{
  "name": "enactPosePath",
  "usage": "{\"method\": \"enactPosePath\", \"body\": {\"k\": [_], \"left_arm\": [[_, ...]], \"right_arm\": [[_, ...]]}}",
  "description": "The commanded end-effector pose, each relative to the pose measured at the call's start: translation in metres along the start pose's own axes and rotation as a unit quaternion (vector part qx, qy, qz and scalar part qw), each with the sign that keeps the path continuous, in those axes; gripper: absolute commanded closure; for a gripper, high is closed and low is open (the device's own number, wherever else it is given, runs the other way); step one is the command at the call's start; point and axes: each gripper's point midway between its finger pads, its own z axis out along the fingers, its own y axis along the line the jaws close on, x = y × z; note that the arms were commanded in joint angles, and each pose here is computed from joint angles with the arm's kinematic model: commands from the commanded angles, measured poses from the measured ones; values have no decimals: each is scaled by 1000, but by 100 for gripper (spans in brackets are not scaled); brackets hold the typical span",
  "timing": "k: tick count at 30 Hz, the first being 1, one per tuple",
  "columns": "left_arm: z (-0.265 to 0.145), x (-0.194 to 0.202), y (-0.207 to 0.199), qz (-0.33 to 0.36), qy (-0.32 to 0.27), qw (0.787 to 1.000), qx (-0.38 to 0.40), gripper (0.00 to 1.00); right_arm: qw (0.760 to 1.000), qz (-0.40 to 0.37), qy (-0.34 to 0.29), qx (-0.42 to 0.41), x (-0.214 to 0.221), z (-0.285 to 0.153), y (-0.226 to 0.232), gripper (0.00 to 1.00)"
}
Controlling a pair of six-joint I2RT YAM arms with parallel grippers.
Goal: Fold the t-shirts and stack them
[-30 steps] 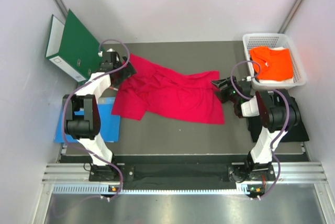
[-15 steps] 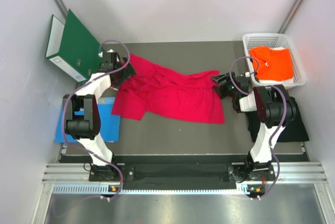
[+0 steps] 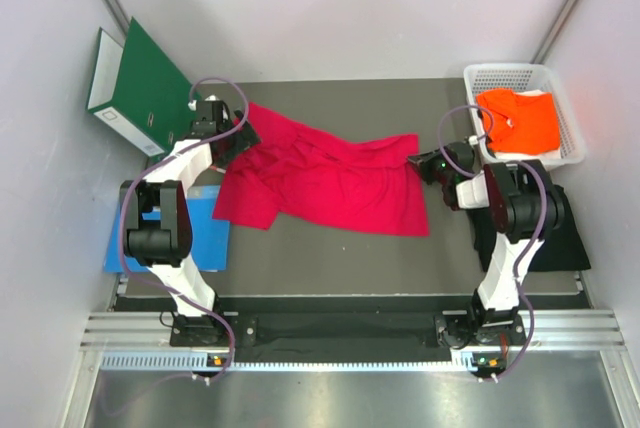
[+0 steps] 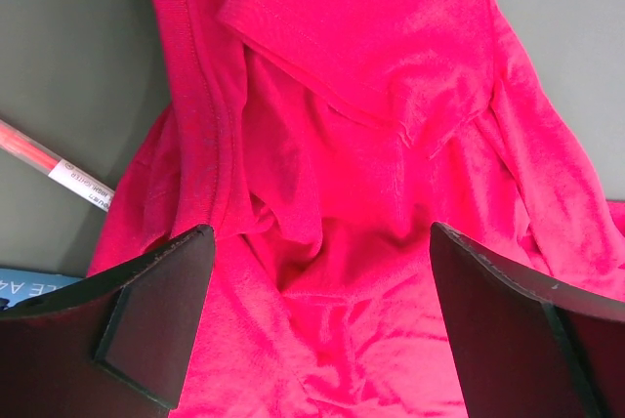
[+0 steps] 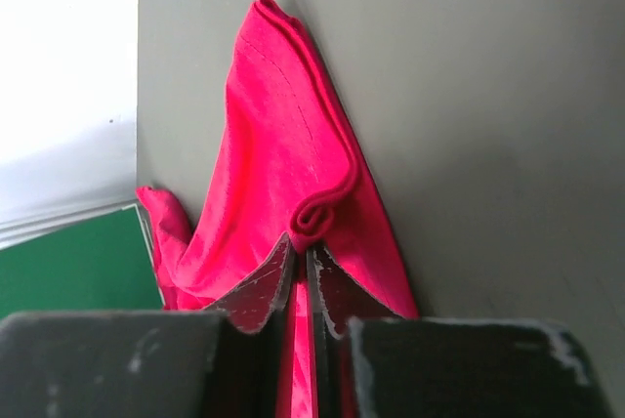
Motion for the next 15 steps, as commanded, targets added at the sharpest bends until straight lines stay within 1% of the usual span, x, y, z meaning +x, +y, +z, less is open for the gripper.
{"method": "enactPosePath", "body": {"k": [1, 5, 6, 10, 13, 14, 15], "left_arm": [[-19, -17, -10, 15, -32, 999, 13, 5], [-31, -33, -11, 23, -68, 997, 8, 5], [-36, -38, -13, 26, -78, 997, 11, 5], [-41, -58, -15, 31, -116, 993, 2, 5], [-30, -66, -20, 34, -110, 993, 2, 8], [-25, -65, -21, 34, -102, 994, 1, 11], [-14, -66, -24, 33, -94, 995, 7, 12]], "right_arm": [[999, -27, -17, -26, -8, 6, 19, 100], [998, -45, -30, -39, -13, -7, 31, 100], [997, -54, -38, -51, -17, -14, 41, 100], [993, -81, -64, -58, -28, -30, 55, 100], [991, -102, -71, -56, -34, -34, 65, 100], [990, -104, -71, -56, -35, -34, 67, 100], [990, -107, -69, -55, -35, -33, 67, 100]]}}
